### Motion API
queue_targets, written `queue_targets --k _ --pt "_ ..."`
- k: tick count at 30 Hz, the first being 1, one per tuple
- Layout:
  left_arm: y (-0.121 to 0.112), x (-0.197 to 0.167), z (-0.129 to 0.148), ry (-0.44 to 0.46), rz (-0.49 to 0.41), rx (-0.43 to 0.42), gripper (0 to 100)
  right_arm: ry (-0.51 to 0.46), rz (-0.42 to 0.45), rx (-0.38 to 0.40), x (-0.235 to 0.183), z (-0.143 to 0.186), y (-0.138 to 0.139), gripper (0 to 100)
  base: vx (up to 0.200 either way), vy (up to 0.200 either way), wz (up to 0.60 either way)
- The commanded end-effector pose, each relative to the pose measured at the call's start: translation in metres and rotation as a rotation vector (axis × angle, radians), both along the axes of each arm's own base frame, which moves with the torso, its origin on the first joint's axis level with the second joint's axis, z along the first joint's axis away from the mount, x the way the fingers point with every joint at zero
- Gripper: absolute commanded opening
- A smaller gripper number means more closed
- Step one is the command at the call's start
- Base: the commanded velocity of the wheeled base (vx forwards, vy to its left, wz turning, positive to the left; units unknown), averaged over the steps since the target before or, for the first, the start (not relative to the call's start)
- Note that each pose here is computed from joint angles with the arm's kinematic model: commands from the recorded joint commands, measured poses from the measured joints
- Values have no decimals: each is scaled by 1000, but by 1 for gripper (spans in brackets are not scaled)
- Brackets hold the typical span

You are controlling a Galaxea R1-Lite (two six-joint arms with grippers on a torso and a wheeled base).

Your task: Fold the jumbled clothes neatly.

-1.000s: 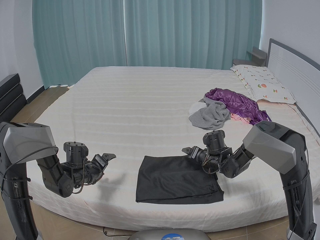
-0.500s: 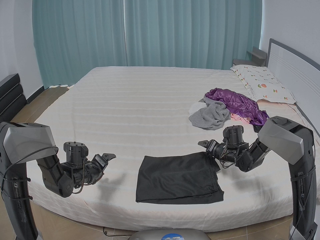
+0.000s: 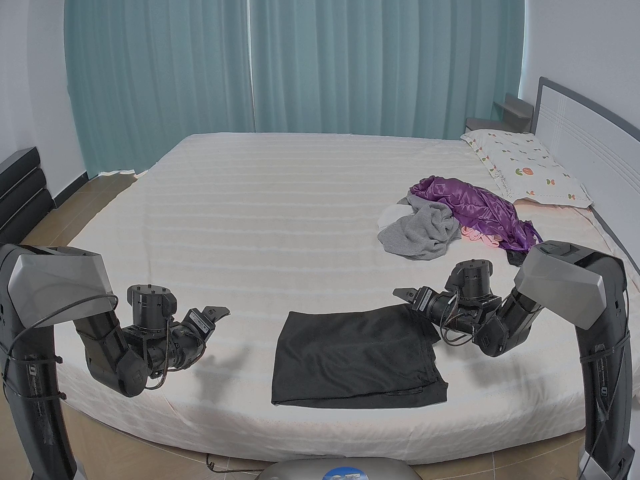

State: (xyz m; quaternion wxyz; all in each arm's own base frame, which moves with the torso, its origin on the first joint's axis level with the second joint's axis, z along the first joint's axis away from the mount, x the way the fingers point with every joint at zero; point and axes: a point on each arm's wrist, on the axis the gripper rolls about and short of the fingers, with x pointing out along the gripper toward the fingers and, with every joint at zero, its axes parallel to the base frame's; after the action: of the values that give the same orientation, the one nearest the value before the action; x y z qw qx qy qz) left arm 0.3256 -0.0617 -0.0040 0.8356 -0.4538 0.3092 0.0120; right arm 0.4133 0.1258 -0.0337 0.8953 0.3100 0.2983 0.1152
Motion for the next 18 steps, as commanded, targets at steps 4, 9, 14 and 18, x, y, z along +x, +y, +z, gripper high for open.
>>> queue_targets --k 4,9,14,18 --pt "-1 0 -2 2 -2 0 100 -34 8 16 -3 16 2 100 0 0 0" --pt "-1 1 -2 -1 -4 -2 100 2 36 4 -9 4 7 100 0 0 0" --pt "-1 1 -2 0 -2 -1 100 39 33 -10 -8 -14 7 100 0 0 0" --pt "-1 1 -3 2 -2 0 100 43 31 -10 -7 -16 5 100 0 0 0"
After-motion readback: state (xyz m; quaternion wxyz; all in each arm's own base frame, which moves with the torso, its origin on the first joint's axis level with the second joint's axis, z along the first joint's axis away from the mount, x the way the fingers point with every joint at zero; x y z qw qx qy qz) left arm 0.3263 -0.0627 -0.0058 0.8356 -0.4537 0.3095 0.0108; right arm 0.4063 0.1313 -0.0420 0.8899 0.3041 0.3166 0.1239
